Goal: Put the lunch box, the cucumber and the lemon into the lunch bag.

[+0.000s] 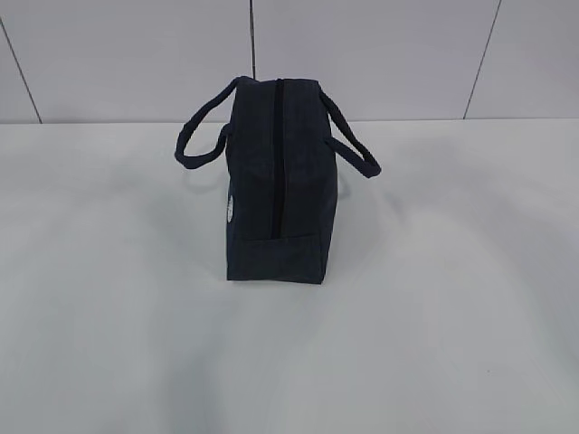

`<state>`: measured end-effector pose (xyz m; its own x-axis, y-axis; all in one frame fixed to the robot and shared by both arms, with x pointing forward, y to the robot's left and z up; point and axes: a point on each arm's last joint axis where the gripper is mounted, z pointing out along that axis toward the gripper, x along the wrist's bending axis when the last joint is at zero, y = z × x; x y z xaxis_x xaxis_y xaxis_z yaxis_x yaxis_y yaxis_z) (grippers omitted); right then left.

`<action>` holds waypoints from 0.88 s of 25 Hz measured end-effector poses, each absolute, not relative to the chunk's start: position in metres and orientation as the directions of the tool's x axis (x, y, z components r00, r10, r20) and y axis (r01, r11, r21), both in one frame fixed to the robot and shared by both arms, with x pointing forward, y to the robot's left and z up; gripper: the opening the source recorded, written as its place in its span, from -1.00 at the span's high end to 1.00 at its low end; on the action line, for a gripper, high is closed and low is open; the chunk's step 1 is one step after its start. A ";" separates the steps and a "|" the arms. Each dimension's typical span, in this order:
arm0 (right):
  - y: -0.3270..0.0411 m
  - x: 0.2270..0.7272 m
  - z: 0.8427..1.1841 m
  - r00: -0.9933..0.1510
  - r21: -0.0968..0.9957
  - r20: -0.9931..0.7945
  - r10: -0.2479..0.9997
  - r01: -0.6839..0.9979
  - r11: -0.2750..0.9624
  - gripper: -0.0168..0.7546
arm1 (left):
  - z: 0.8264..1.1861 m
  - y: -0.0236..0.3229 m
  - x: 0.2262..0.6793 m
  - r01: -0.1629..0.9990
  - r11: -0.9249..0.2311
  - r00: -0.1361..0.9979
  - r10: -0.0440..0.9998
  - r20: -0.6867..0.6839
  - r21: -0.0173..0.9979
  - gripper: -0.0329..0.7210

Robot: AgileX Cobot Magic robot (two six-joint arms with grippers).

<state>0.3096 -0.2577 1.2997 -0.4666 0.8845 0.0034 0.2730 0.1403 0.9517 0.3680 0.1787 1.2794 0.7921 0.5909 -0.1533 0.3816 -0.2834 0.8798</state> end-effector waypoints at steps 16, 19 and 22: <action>-0.256 0.205 1.150 -0.346 0.924 0.013 0.938 0.362 0.121 -0.10 | 1.183 0.299 0.213 0.263 -0.303 0.698 0.715 0.036 0.916 -0.05; -0.259 0.192 1.137 -0.295 0.933 -0.013 0.955 0.341 0.118 -0.10 | 1.166 0.311 0.205 0.259 -0.318 0.657 0.750 0.076 0.912 -0.05; -0.263 0.186 1.122 -0.241 0.933 -0.033 0.970 0.339 0.116 -0.10 | 1.150 0.317 0.200 0.261 -0.325 0.636 0.766 0.091 0.909 -0.05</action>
